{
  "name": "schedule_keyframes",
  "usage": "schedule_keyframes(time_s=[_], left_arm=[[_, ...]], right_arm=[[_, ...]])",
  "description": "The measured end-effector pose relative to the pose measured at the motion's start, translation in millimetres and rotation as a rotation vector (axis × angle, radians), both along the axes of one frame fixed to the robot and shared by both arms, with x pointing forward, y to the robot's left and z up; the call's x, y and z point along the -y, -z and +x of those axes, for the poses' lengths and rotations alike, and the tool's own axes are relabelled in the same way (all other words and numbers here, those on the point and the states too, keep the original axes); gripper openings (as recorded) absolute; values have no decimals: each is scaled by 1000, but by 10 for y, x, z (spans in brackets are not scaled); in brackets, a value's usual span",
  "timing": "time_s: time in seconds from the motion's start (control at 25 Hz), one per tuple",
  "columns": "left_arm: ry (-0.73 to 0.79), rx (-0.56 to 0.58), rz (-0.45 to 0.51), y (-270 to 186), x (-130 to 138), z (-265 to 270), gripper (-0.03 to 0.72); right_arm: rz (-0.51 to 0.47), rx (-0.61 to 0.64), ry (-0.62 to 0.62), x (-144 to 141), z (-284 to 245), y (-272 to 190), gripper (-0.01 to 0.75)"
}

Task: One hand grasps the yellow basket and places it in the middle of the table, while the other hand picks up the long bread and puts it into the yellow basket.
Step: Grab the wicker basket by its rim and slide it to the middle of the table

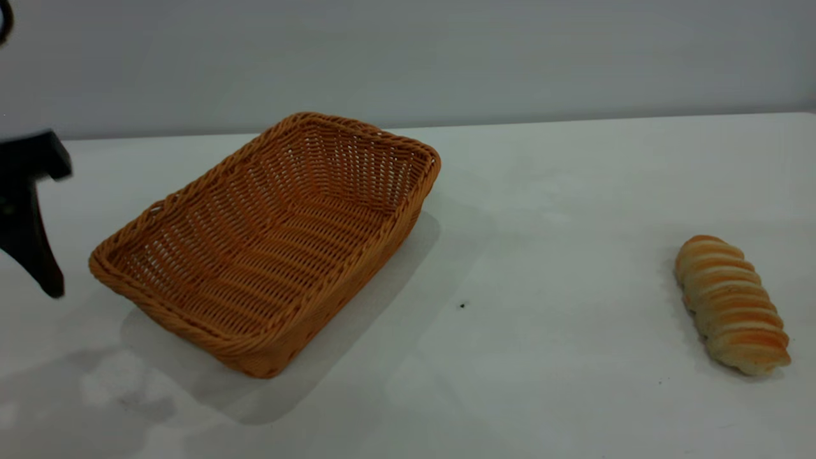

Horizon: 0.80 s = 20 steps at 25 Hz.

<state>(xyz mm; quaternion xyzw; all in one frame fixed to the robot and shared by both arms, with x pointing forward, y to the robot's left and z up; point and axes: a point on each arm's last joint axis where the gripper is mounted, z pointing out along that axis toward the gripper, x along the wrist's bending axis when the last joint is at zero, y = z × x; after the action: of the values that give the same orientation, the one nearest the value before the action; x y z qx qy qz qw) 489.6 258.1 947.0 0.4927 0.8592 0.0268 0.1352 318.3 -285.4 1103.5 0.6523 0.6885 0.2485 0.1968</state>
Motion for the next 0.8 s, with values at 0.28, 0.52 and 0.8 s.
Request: schedule_keyframes(time_s=[0.28,0.52,0.8], left_arm=[[-71,1,-21,282,26,162,584],[-79,19,-29,331,63,394,584],[-112,24,-56,399,103,560,584]], right_arm=[[-24,8,-12,6,4,-2,376],[-17,46,-14,-1,34,-24,376],[-23,61,-12,4,44,-32,376]])
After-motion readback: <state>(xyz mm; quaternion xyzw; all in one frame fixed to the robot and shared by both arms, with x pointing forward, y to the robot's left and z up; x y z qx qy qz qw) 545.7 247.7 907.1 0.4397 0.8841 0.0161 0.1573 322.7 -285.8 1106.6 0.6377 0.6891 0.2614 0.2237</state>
